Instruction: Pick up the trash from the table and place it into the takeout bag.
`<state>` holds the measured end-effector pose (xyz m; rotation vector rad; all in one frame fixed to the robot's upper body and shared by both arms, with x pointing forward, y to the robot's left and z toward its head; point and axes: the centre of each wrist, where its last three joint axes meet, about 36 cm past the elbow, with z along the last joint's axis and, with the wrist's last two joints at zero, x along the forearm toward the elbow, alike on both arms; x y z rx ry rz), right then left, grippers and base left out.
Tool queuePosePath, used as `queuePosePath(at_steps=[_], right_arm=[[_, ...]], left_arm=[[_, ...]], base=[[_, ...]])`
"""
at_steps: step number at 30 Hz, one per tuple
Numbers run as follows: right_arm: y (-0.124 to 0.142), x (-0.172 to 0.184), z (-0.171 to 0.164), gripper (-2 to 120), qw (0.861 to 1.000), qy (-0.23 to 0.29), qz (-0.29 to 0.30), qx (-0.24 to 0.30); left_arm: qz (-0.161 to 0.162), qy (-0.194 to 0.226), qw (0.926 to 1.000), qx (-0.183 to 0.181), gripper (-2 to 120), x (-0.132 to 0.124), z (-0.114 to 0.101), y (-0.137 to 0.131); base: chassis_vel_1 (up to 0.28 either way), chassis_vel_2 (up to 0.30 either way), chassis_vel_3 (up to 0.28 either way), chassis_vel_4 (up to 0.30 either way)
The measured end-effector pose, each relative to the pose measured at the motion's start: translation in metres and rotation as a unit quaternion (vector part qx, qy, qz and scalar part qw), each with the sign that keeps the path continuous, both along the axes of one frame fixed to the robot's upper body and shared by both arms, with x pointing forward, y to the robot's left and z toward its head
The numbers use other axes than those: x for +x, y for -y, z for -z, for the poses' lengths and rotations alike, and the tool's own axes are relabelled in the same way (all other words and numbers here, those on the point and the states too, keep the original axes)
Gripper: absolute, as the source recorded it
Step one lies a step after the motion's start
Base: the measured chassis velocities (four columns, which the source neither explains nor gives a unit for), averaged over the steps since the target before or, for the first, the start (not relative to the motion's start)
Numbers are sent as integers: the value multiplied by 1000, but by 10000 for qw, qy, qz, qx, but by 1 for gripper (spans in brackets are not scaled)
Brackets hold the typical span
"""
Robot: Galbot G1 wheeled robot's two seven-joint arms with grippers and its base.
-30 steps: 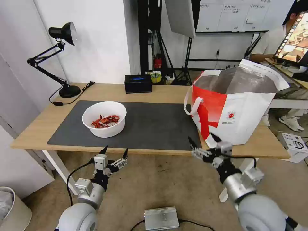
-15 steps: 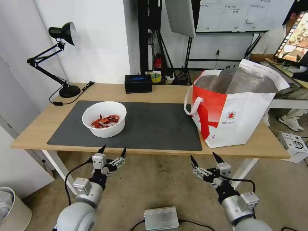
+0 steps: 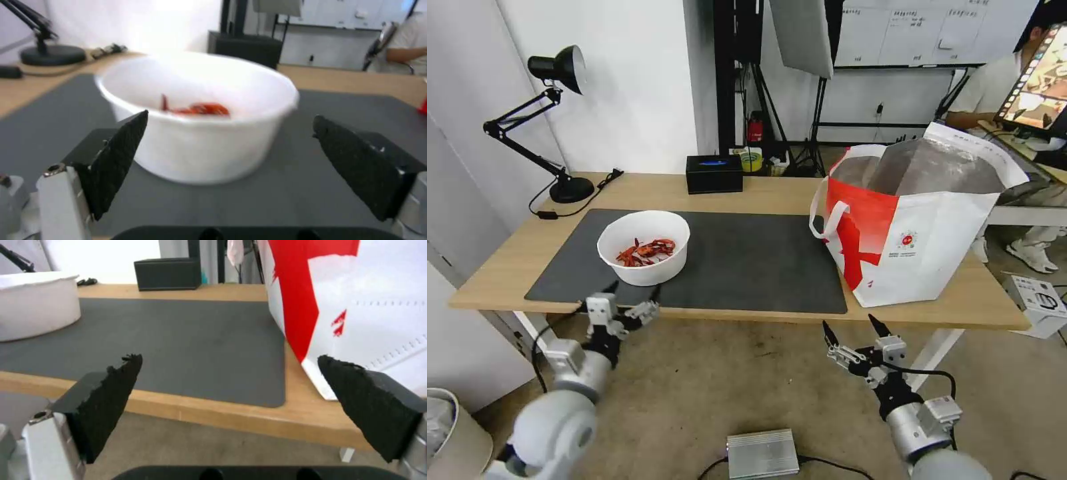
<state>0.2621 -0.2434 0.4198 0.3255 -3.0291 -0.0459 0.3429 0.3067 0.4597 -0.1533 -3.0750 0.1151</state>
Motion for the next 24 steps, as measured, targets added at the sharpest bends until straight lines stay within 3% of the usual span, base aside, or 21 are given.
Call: queuePosePath(at_steps=[7,10,12,14,18,20,24], right_arm=[[-1,2,1,100,10000,-2,-14,-37],[0,3,1,100,10000,-5,-22,-72],[0,3,1,100,10000,-10,-24,-83],[0,3,1,100,9999,-26,-26,-101],[0,2,0,100,9999,-25,-29,-108],[0,1,-1,100,9999,-18,-35,-124],[0,1,-1,100,9999,-9,-34,-137]], left_arm=[[-71,-68,9997,-224,100,20,-34,-19],[-184,-358,9982,-444,100,46,-61,-32],[-202,-453,9975,-509,100,55,-68,-36],[-194,-793,9944,-664,100,79,-82,-46],[-223,-1069,9914,-725,100,97,-87,-50],[-251,-1475,9869,-610,100,122,-86,-53],[-264,-1623,9850,-526,100,131,-85,-54]], base=[[0,0,0,0],[0,0,0,0],[0,0,0,0],[0,0,0,0],[0,0,0,0],[0,0,0,0],[0,0,0,0]])
